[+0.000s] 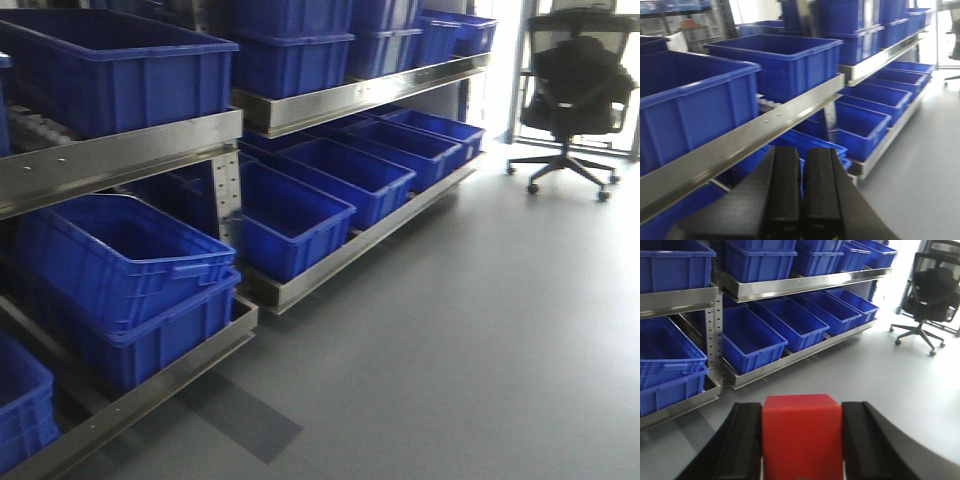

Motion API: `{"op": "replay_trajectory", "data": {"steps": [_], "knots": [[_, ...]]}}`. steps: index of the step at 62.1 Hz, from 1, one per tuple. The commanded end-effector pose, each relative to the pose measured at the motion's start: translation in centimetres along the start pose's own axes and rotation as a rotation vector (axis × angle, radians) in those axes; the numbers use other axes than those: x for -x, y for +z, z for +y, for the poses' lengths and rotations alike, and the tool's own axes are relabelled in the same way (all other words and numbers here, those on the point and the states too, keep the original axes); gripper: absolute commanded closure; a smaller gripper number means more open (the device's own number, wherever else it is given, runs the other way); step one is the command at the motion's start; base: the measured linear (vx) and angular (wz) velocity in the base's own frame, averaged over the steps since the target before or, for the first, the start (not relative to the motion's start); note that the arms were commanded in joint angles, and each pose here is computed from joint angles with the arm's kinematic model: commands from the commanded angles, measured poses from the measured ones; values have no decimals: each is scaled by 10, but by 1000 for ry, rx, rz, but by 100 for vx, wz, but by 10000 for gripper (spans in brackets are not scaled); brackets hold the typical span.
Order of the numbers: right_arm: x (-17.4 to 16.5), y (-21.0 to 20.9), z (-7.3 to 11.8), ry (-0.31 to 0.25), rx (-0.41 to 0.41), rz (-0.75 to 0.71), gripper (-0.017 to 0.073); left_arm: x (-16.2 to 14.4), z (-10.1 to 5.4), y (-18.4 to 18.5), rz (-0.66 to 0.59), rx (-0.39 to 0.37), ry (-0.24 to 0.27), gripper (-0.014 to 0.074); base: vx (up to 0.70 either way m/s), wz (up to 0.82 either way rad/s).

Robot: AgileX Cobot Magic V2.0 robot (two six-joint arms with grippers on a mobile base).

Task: Pick red cube and place on left shelf
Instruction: 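Drive the base to the shelf of blue crates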

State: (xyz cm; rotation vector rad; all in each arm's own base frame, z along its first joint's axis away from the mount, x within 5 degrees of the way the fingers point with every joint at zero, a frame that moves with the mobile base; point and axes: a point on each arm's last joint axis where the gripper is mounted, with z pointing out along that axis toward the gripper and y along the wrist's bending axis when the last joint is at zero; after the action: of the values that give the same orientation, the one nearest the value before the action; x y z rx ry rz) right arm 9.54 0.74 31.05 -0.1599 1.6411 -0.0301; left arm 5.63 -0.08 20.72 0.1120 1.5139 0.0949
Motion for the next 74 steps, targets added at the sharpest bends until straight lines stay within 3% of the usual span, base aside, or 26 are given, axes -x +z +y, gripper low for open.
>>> {"op": "replay_trajectory", "data": {"steps": [1,74], "knots": [[17,-2,-3,4,-20,-111,502,1,0,0,-69,4,-5,488,44,63],[17,-2,-3,4,-20,-109,502,1,0,0,-69,4,-5,488,32,59]]}}
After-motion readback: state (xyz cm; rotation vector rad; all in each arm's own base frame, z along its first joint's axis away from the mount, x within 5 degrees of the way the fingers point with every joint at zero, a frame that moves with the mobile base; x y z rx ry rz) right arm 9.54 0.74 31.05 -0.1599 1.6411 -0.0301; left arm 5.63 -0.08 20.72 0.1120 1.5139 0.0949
